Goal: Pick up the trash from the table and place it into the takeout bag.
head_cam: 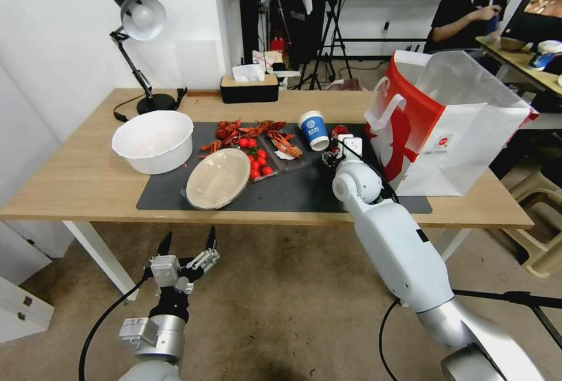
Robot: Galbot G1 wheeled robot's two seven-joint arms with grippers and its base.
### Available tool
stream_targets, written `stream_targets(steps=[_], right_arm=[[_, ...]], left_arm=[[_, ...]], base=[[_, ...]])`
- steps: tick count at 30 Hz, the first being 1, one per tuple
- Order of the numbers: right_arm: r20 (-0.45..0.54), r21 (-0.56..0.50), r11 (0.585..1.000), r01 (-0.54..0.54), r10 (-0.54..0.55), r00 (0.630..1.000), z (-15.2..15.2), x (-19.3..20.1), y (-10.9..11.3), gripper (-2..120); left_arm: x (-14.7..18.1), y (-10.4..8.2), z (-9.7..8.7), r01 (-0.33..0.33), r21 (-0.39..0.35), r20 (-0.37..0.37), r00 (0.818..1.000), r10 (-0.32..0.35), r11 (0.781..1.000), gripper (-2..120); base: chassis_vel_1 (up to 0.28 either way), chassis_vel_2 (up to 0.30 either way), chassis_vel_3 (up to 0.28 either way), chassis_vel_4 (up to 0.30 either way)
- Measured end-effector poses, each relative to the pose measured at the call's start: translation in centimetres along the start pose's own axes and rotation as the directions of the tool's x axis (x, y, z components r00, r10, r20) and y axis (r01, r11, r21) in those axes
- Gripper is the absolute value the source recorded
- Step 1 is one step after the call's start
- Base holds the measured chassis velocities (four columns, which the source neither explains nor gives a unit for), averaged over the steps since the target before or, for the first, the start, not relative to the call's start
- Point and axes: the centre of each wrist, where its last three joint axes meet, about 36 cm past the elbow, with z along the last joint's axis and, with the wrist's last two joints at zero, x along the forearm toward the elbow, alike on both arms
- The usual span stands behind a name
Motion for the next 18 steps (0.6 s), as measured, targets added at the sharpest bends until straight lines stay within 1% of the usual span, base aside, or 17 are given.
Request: stream_targets(steps=[2, 11, 14, 17, 18], right_arm=[[-0.001, -0.007, 1.0, -0.004, 0.004, 1.0, 0.1, 0.2, -0.4, 49], [0.003, -0.027, 1.0, -0.015, 0.015, 1.0, 0.2, 1.1, -1.3, 49], [0.02, -0.034, 0.999, -0.022, 0.023, 1.0, 0.1, 2.0, -1.6, 49], [0.048, -0.036, 0.998, -0.042, 0.043, 0.998, 0.3, 3.9, -2.2, 49], [0.048, -0.036, 0.998, -0.042, 0.043, 0.998, 0.3, 3.9, -2.2, 49]], left_arm=[[0.0, 0.0, 0.0, -0.001, 0.0, -0.001, 1.0, 0.001, 1.0, 100], [0.1, -0.2, -0.1, -0.002, -0.002, 0.002, 1.0, 0.002, 1.0, 100], [0.1, -0.2, -0.2, -0.003, -0.004, 0.004, 1.0, 0.003, 1.0, 100], [0.2, -0.3, -0.2, -0.004, -0.008, 0.007, 1.0, 0.004, 1.0, 100], [0.2, -0.3, -0.2, -0.004, -0.008, 0.007, 1.0, 0.004, 1.0, 100]], base=[[0.0, 0.0, 0.0, 0.0], [0.0, 0.0, 0.0, 0.0], [0.0, 0.0, 0.0, 0.0], [0.0, 0.0, 0.0, 0.0], [0.0, 0.0, 0.0, 0.0]])
